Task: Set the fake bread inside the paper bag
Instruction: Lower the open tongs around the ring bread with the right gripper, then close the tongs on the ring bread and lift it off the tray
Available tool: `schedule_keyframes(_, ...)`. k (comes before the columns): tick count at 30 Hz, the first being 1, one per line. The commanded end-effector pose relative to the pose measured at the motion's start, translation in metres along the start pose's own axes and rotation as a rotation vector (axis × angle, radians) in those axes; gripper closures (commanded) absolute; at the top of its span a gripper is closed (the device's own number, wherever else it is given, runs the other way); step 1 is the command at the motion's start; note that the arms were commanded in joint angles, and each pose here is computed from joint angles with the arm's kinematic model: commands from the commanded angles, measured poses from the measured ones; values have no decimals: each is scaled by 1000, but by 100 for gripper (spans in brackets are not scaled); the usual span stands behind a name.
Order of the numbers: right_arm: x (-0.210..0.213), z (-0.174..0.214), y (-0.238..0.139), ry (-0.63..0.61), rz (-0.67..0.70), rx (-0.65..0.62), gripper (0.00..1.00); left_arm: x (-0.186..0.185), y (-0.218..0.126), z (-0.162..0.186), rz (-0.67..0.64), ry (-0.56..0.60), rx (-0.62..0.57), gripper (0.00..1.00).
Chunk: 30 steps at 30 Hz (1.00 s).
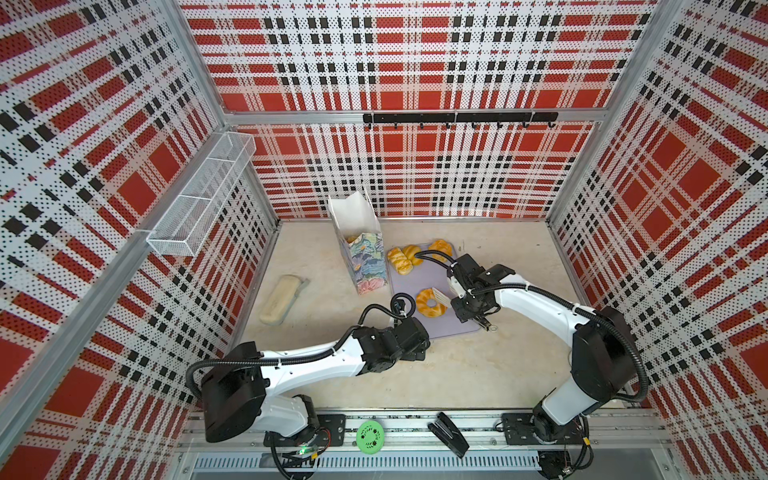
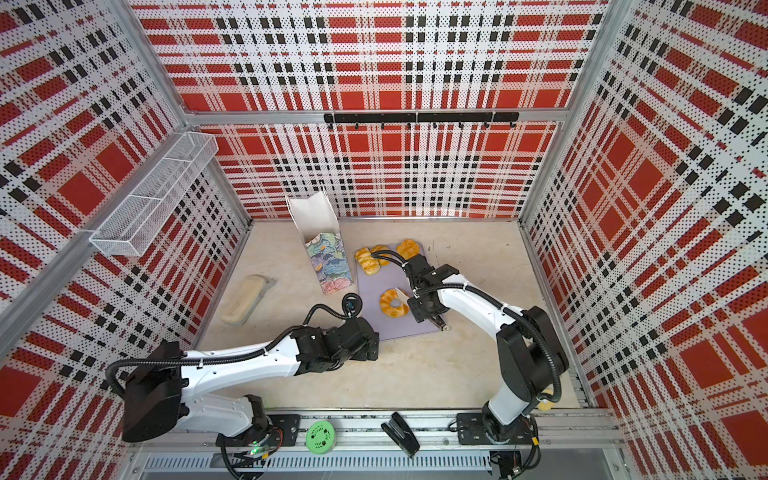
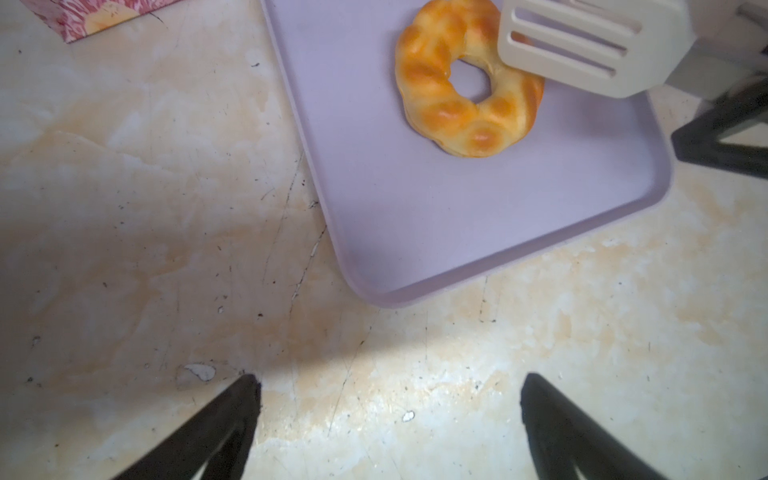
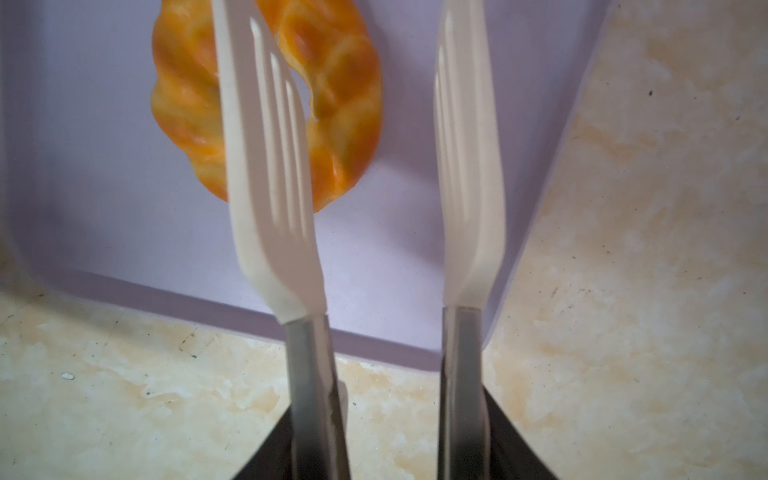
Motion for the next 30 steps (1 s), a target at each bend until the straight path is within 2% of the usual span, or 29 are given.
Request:
schedule_keyframes(1,-2,-17,-6,-27,-8,-61,49,-12,-4,-6,31,-4,-21,1)
schedule_keyframes(30,-4,-26,14,-128,7,81,49,-6,-9,-7,30,-16,-40,1)
Point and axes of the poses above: each gripper's point midway between its finger pads, its own y axis out along the fingers, its own x axis along the line the jaws close on, z = x × y, the point moved 8 cm from there along -y, back along the fingers, and after that the axes turned 12 degrees about -y, right-handed, at the moved point
